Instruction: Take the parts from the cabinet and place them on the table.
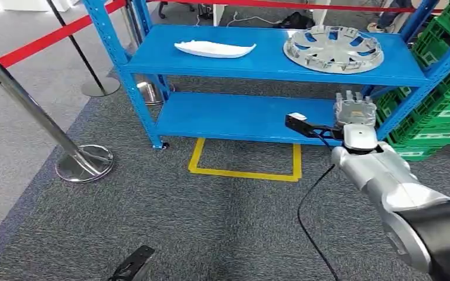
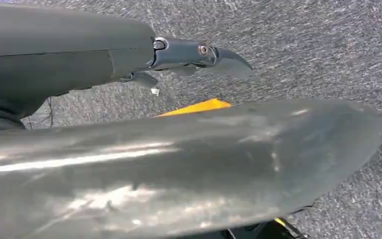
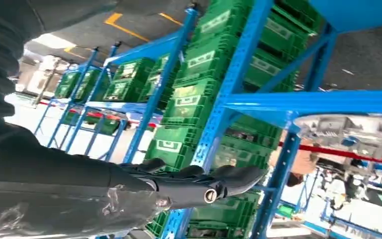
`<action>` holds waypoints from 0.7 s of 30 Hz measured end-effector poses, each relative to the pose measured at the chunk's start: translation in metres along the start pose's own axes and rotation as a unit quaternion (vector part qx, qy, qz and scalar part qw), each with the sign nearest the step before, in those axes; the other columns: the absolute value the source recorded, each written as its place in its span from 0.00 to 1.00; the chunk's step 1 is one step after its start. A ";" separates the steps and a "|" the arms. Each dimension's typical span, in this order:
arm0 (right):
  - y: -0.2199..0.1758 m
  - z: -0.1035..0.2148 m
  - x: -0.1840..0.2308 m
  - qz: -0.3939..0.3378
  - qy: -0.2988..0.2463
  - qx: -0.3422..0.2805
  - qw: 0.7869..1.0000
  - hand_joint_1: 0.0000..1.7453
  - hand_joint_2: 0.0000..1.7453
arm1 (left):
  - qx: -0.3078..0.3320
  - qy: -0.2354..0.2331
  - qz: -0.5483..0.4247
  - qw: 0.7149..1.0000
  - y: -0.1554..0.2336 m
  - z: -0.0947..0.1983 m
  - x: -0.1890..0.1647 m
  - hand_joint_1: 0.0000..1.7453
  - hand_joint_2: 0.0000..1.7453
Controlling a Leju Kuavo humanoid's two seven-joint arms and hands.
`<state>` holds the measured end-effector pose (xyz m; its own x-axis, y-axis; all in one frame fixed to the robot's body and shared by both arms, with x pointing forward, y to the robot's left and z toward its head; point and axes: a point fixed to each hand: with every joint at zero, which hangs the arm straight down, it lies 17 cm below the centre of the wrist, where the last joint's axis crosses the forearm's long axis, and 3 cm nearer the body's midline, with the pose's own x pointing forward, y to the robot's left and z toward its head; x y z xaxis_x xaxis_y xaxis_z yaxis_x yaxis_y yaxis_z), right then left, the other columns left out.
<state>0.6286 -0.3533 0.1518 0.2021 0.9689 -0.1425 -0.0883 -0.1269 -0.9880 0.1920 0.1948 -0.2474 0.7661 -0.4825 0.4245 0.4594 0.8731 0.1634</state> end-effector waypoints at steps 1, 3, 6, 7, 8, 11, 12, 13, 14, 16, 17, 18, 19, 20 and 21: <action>0.003 0.000 -0.001 0.002 0.000 0.008 1.000 0.00 1.00 | 0.000 0.001 -0.001 1.000 0.000 0.000 0.000 0.00 0.00; 0.013 0.002 0.000 0.007 -0.006 0.029 1.000 0.00 1.00 | 0.000 0.000 -0.002 1.000 0.000 0.000 0.000 0.00 0.00; 0.028 0.006 0.004 0.017 -0.023 0.064 0.998 0.00 1.00 | 0.000 0.000 -0.001 1.000 0.001 0.000 0.001 0.00 0.00; 0.033 0.008 0.006 0.020 -0.029 0.077 0.996 0.00 1.00 | 0.001 0.000 -0.001 1.000 0.001 0.000 0.001 0.00 0.00; 0.038 0.010 0.007 0.024 -0.034 0.085 0.996 0.00 1.00 | 0.001 -0.001 -0.001 1.000 0.001 0.000 0.002 0.00 0.00; 0.046 0.013 0.009 0.029 -0.042 0.099 0.994 0.00 1.00 | 0.001 -0.001 0.000 1.000 0.001 0.000 0.002 0.00 0.00; 0.048 0.014 0.010 0.030 -0.047 0.104 0.993 0.00 1.00 | 0.001 -0.002 0.001 1.000 0.001 0.000 0.002 0.00 0.00; 0.050 0.015 0.013 0.031 -0.055 0.109 0.992 0.00 1.00 | 0.001 -0.002 0.002 1.000 0.001 0.000 0.003 0.00 0.00; 0.052 0.016 0.016 0.031 -0.061 0.112 0.991 0.00 1.00 | 0.001 -0.003 0.002 1.000 0.001 0.000 0.003 0.00 0.00; 0.052 0.017 0.023 0.031 -0.074 0.112 0.990 0.00 1.00 | 0.001 -0.004 0.003 1.000 0.002 0.000 0.003 0.00 0.00; 0.051 0.017 0.026 0.030 -0.079 0.110 0.990 0.00 1.00 | 0.002 -0.004 0.004 1.000 0.002 0.000 0.004 0.00 0.00; 0.050 0.017 0.029 0.029 -0.084 0.105 0.990 0.00 1.00 | 0.002 -0.005 0.005 1.000 0.002 -0.001 0.004 0.00 0.00; 0.047 0.017 0.032 0.028 -0.089 0.098 0.991 0.00 1.00 | 0.004 -0.006 0.006 1.000 0.002 -0.001 0.004 0.00 0.00; 0.044 0.016 0.034 0.027 -0.093 0.092 0.991 0.00 1.00 | 0.005 -0.007 0.007 1.000 0.003 -0.001 0.004 0.00 0.00; 0.043 0.017 0.038 0.026 -0.098 0.088 0.991 0.00 1.00 | 0.005 -0.007 0.007 1.000 0.003 -0.001 0.004 0.00 0.00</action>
<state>0.6164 -0.3185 0.1053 0.0010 0.9870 -0.1607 -0.2653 -0.1547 -0.9517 0.1972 0.1953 -0.2456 0.7660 -0.4693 0.4393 0.4437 0.8805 0.1669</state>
